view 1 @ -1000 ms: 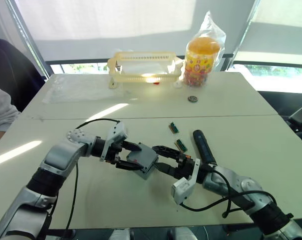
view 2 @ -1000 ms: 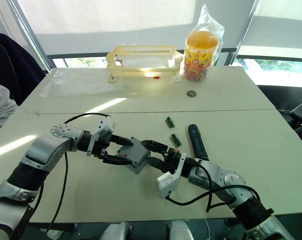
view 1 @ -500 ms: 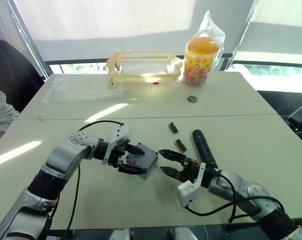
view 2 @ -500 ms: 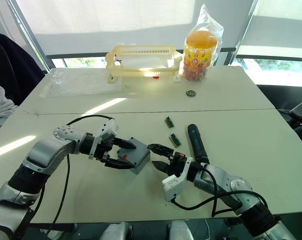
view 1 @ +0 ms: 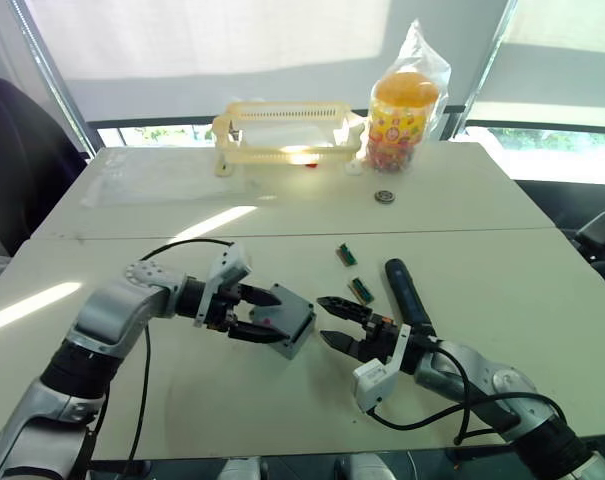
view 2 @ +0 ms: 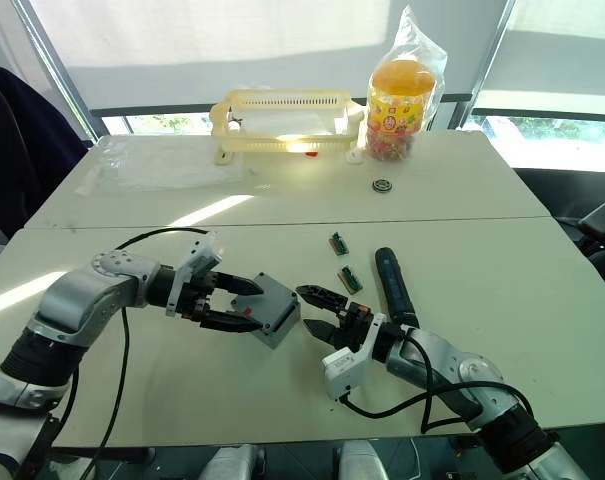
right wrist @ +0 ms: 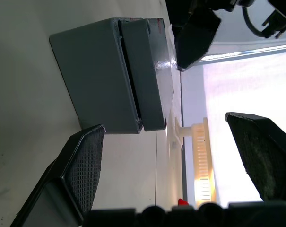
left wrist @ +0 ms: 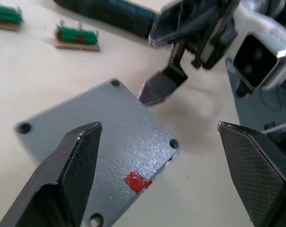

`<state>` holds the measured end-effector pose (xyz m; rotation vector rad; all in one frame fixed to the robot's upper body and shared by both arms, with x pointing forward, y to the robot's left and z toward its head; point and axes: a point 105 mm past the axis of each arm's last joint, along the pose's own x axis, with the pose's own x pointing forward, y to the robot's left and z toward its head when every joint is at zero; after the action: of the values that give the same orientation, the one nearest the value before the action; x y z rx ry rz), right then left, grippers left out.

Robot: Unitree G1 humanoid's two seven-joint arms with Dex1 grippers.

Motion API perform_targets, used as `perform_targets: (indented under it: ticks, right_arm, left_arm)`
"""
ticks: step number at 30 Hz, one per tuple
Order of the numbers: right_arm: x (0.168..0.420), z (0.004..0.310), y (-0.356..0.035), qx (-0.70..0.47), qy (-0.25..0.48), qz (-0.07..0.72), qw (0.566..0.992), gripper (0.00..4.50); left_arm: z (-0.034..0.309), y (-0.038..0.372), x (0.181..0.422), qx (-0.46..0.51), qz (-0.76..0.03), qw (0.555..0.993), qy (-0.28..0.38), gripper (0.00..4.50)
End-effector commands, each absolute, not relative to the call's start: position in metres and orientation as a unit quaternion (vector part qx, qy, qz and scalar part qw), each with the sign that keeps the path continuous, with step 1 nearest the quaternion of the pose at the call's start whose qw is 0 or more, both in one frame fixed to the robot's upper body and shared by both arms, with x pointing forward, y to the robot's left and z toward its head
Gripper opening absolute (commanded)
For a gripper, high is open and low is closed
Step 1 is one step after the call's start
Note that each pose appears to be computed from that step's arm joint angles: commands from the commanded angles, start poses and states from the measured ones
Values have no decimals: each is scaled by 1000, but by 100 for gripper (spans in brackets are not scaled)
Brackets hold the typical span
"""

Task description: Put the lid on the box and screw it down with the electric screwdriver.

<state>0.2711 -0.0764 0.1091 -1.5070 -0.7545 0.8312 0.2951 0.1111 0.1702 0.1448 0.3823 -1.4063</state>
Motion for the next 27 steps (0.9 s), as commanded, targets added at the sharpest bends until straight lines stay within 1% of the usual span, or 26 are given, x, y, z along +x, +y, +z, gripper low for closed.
perform_targets:
  ticks: [1, 3, 6, 7, 11, 14, 15, 18, 23, 27]
  right_arm:
    - [277, 127, -82, -635, -330, 328, 617, 444]
    - [277, 127, -83, -635, -328, 328, 618, 444]
    - [276, 125, -84, -633, -323, 329, 621, 444]
    - [277, 127, -87, -629, -319, 324, 630, 444]
    - [278, 141, -99, -567, -281, 315, 707, 444]
    - [272, 148, -103, -534, -266, 324, 734, 444]
    - [267, 152, -103, -510, -261, 329, 751, 444]
    - [256, 161, -97, -449, -247, 352, 783, 444]
    - [252, 168, -91, -407, -232, 364, 805, 444]
    - [252, 170, -88, -391, -223, 366, 814, 444]
  left_arm:
    - [205, 123, 310, 44, -618, 775, 127, 404]
    - [209, 123, 310, 30, -621, 774, 123, 404]
    - [207, 121, 307, 31, -626, 769, 127, 404]
    - [205, 124, 311, 36, -616, 777, 128, 404]
    - [192, 148, 333, 62, -555, 818, 138, 404]
    - [188, 158, 346, 78, -524, 837, 136, 404]
    - [185, 162, 350, 90, -513, 843, 137, 404]
    - [173, 166, 356, 125, -501, 845, 138, 404]
    - [157, 162, 362, 159, -497, 842, 138, 404]
    - [150, 156, 362, 164, -506, 835, 137, 404]
